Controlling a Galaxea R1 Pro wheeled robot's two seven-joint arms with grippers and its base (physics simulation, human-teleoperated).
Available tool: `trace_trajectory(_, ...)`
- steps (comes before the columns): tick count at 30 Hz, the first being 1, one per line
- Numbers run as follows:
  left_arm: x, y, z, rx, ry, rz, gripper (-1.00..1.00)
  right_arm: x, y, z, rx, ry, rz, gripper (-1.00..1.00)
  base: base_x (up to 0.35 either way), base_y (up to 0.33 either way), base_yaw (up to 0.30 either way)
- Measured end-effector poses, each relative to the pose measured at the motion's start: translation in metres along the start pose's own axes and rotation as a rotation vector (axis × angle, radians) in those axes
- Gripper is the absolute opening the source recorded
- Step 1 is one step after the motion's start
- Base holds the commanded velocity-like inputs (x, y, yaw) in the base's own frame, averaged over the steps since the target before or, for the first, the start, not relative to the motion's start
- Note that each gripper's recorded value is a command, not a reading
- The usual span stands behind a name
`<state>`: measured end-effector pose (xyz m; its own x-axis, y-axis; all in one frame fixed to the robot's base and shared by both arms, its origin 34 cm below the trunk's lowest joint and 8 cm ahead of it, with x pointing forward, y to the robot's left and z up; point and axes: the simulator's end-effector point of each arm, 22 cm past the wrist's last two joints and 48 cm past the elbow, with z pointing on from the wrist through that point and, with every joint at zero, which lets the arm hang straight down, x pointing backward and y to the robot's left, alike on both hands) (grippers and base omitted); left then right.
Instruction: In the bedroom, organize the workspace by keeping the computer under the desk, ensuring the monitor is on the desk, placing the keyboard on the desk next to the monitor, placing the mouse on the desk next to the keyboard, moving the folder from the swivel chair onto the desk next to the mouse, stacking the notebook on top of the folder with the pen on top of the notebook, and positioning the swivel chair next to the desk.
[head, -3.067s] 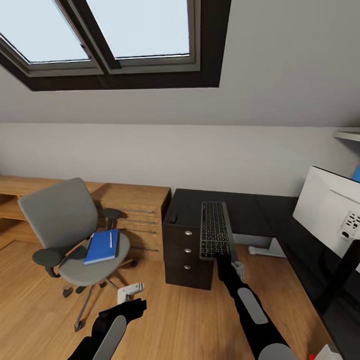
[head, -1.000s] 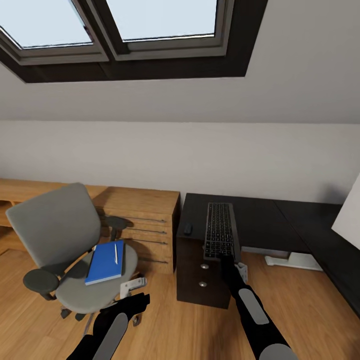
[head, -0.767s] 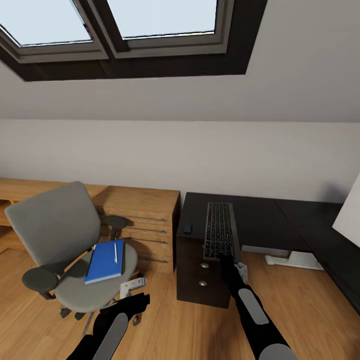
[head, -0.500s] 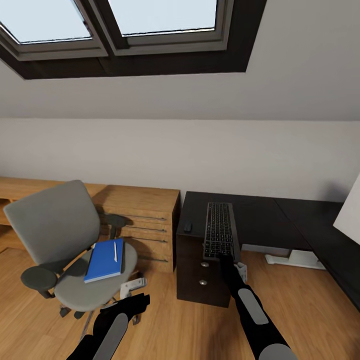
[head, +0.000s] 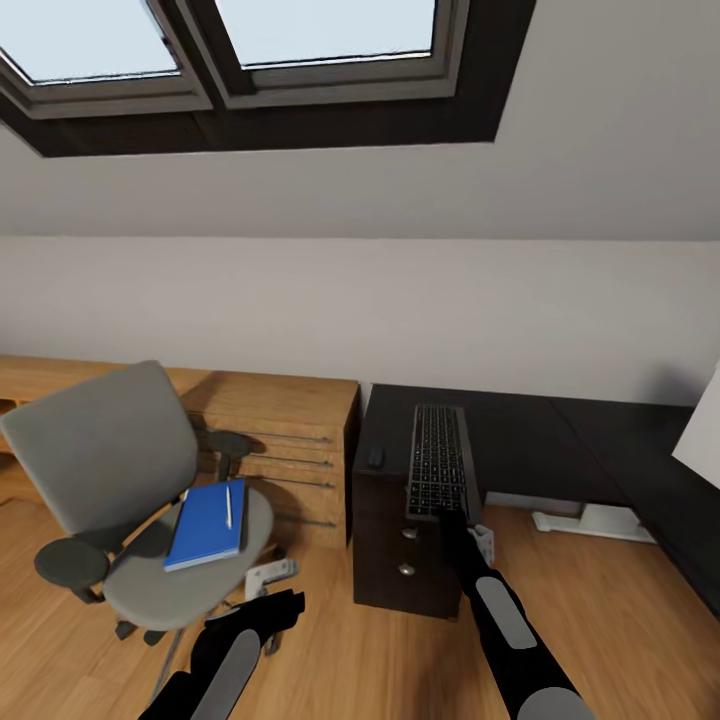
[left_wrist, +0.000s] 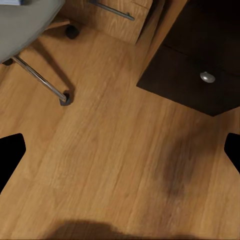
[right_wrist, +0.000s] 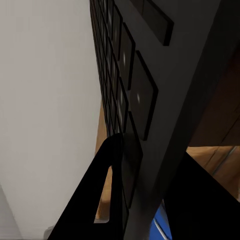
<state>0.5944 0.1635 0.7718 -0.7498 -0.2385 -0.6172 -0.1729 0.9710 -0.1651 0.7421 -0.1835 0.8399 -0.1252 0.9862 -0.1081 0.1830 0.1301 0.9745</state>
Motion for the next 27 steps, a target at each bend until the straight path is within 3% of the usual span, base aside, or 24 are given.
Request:
trace_trajectory(10, 0.0013, -0.0023, -0.0003, 0.002, 0.001, 0.008, 1.00, 0.0000, -0.0002, 0.0000, 0.001, 0.000, 0.000, -1.00, 0.272, 0.000, 0.000)
trace_trajectory(23, 0.0019, -0.0022, 0.0004, 0.003, 0.003, 0.009, 1.00, 0.0000, -0.0004, 0.0003, 0.001, 0.000, 0.002, -1.00, 0.025, 0.000, 0.000)
trace_trajectory(24, 0.0020, -0.0023, 0.0004, 0.003, 0.003, 0.009, 1.00, 0.0000, -0.0004, 0.0003, 0.001, 0.000, 0.002, 1.00, 0.000, 0.000, 0.000)
trace_trajectory(27, 0.0020, -0.0024, 0.0004, 0.003, 0.003, 0.009, 1.00, 0.0001, 0.0003, 0.0003, -0.002, 0.000, 0.004, 1.00, 0.000, 0.000, 0.000)
